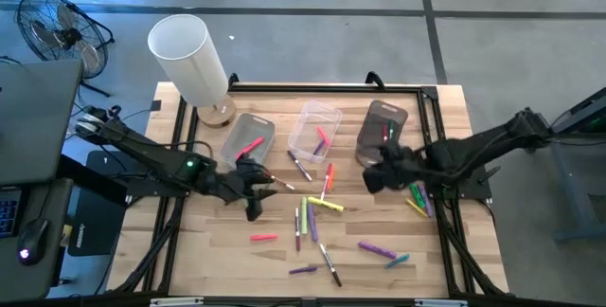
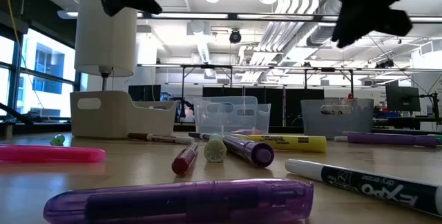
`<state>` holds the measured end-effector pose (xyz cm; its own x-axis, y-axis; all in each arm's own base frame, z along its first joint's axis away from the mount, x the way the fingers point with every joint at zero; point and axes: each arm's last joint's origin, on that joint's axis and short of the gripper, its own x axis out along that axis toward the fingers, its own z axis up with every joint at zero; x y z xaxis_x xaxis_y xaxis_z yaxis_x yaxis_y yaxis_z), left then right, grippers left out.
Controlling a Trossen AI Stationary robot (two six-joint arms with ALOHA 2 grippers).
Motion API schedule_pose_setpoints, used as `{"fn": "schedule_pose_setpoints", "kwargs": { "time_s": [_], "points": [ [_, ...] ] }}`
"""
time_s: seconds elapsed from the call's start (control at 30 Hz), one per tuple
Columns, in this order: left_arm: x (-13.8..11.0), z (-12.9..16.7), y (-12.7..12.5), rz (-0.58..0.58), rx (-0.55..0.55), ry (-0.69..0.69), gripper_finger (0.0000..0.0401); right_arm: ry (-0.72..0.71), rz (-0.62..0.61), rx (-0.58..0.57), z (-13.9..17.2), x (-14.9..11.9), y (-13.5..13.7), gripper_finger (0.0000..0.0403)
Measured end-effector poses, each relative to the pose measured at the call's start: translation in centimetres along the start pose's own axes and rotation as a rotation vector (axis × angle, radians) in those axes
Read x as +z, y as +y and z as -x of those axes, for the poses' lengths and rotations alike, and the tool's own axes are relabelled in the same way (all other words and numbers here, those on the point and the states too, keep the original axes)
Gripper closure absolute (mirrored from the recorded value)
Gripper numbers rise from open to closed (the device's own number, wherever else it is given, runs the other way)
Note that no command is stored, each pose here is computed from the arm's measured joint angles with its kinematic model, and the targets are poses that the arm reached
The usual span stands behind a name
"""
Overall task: Pick & Place Markers
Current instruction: Put the yellow highlighter into the gray bin
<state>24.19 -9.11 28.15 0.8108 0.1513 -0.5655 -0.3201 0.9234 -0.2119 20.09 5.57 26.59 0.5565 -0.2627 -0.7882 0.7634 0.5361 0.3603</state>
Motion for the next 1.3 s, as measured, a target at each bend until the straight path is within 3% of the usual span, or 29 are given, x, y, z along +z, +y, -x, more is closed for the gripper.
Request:
{"fn": "schedule_pose_setpoints", "kwargs": {
  "time_s": [0.17, 0.23, 0.4, 0.53, 0.87, 1.07, 1.3],
  "points": [
    [1.9, -3.1, -2.9, -0.045, 0.118, 0.095, 0.0247, 0.103, 0.102, -0.003, 0.1, -2.7, 0.7, 0.0362],
    [2.7, -4.7, -4.2, -0.088, 0.119, 0.14, 0.0247, 0.152, 0.147, -0.005, 0.3, -3.6, 0.7, 0.0372],
    [5.3, -8.9, -6.9, -0.263, -0.049, 0.252, 0.0247, 0.197, 0.244, 0.003, 1.2, -5.5, 0.6, 0.0389],
    [6.6, -12.7, -7.6, -0.373, -0.136, 0.305, 0.0247, 0.216, 0.316, 0.021, 1.8, -6.5, 0.6, 0.0394],
    [8.1, -19.7, -5.5, -0.481, -0.198, 0.394, 0.0247, 0.231, 0.418, 0.065, 3.1, -8.4, 0.4, 0.0394],
    [6.6, -22.6, -4.0, -0.522, -0.177, 0.463, 0.0247, 0.239, 0.449, 0.077, 3.4, -8.9, 0.3, 0.0395],
    [5.0, -24.2, -3.9, -0.562, -0.185, 0.498, 0.0247, 0.242, 0.466, 0.074, 3.6, -9.1, 0.2, 0.0396]
  ]
}}
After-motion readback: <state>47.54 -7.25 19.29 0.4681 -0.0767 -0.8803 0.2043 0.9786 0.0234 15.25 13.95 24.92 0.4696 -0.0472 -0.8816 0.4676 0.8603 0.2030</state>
